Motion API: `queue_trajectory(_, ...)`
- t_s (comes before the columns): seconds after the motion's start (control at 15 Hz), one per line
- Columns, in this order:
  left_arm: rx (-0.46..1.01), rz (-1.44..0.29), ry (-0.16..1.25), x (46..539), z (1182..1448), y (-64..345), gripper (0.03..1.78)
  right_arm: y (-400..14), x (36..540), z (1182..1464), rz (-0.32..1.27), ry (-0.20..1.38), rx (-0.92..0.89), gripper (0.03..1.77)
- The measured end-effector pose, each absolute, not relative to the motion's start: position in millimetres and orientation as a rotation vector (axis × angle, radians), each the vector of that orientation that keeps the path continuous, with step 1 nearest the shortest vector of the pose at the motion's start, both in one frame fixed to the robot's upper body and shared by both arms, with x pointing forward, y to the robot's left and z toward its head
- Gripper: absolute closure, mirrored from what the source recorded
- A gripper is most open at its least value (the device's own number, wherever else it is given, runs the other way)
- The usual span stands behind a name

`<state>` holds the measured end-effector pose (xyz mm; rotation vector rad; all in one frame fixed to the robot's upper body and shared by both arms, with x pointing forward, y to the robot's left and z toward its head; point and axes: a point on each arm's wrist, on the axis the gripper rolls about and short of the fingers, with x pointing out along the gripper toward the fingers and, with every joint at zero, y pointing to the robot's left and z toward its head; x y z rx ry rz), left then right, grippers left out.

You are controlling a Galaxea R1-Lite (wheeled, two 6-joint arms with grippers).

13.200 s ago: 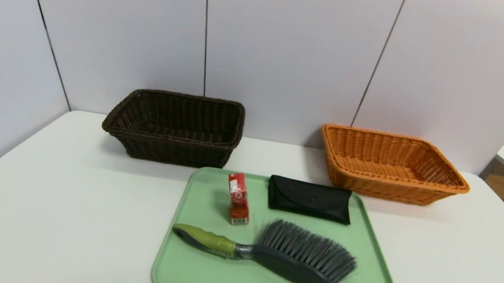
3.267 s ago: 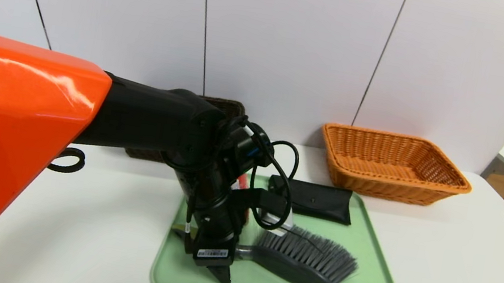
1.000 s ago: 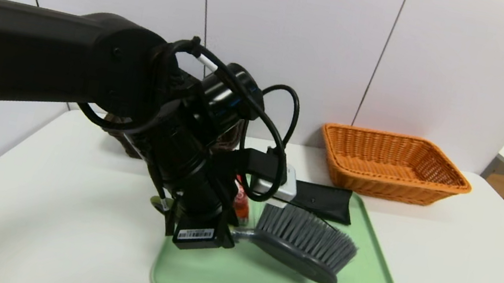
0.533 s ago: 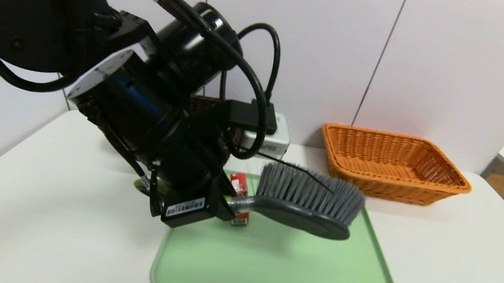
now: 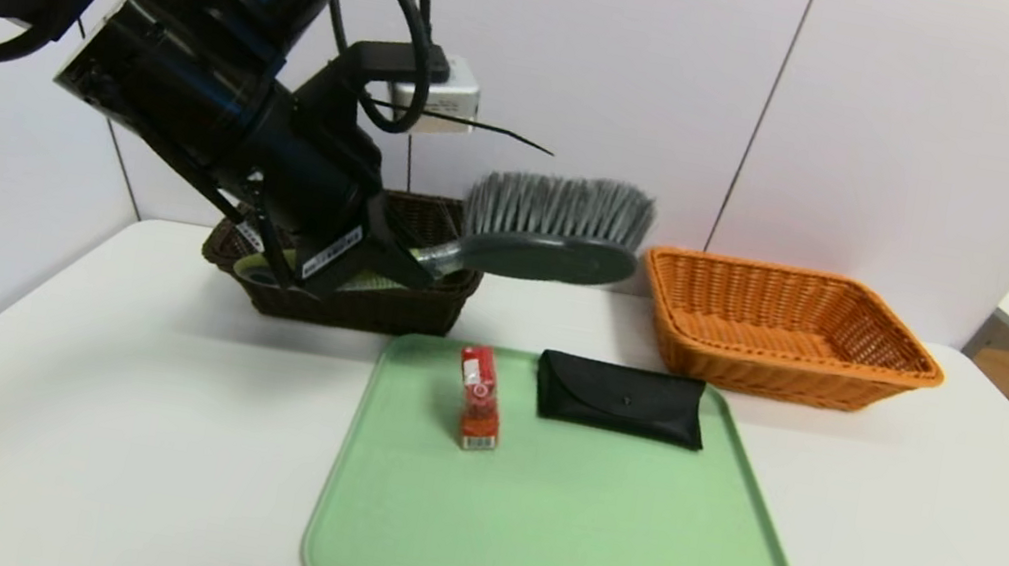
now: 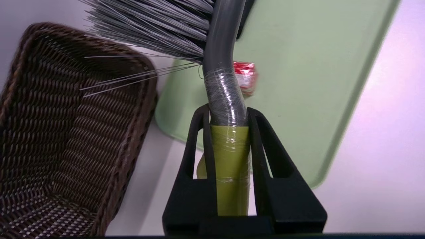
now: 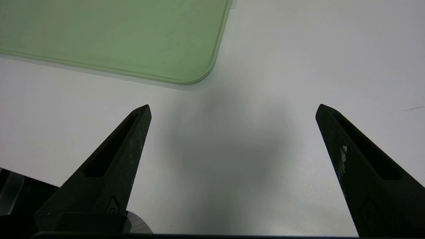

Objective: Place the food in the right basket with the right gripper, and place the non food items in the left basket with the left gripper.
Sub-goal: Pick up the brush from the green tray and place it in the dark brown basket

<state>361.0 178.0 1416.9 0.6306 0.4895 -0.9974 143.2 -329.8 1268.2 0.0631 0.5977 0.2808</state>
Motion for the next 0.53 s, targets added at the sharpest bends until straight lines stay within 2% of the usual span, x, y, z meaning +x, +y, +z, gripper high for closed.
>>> queue_trajectory(0.27,0.615,-0.927,0.500,397.8,1413.8,205.5,1.48,-329.8,143.1,1268.2,0.281,0.598,0.063,0.09)
queue_trajectory(0.53,0.642,-0.894,0.497,430.9,1398.5,239.4,1.48,-329.8,142.3,1264.4,0.280,0.612,0.065,0.09)
